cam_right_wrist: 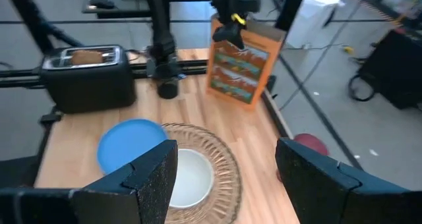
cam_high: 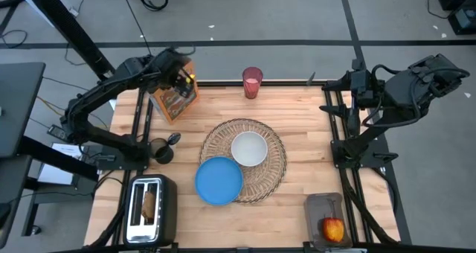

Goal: Arrange a breakfast setting
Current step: Pour the cereal into the white bowl

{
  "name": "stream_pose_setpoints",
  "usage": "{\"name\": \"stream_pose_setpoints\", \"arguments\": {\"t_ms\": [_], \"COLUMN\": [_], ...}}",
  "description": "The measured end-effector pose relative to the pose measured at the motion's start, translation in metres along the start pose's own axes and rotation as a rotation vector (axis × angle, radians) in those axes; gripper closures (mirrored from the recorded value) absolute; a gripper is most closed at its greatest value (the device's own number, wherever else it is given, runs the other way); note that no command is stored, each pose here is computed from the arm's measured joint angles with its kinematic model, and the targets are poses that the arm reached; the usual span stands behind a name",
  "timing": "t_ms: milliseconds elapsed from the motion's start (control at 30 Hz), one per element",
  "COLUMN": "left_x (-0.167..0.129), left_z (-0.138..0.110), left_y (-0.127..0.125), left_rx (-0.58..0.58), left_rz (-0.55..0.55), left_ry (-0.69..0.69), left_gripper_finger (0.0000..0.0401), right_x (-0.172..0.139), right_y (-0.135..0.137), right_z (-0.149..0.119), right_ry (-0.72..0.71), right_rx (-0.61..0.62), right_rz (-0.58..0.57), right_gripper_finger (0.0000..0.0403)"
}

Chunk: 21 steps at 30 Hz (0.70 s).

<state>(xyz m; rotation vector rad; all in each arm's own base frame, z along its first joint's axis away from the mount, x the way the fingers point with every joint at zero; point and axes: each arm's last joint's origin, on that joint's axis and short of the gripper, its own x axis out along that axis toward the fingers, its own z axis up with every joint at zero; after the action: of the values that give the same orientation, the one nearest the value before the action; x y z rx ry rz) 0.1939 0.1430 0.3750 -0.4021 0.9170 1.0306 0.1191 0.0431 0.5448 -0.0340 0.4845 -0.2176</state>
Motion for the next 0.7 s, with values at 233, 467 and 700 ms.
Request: {"name": "stream_pose_setpoints", "arguments": {"t_ms": [233, 467, 700], "left_x": [0.015, 0.015, 0.014], "left_z": [-0.013, -0.014, -0.014], "left_y": [0.001, 0.001, 0.001], "left_rx": [0.031, 0.049, 0.085], "left_rz": [0.022, 0.026, 0.015], "left_ry": [0.108, 0.122, 0.123], "left_gripper_finger": [0.0202, 0.0311, 0.0391], "right_x": [0.003, 0.012, 0.024], "right_y": [0.004, 0.012, 0.021], "right_z": [0.0, 0.002, 0.001], "right_ry": [0.023, 0.02, 0.027], "right_rx": [-0.013, -0.033, -0.052], "right_rz": [0.05, 0.081, 0.087], "right_gripper_finger": [0.0142, 0.0142, 0.0142]}}
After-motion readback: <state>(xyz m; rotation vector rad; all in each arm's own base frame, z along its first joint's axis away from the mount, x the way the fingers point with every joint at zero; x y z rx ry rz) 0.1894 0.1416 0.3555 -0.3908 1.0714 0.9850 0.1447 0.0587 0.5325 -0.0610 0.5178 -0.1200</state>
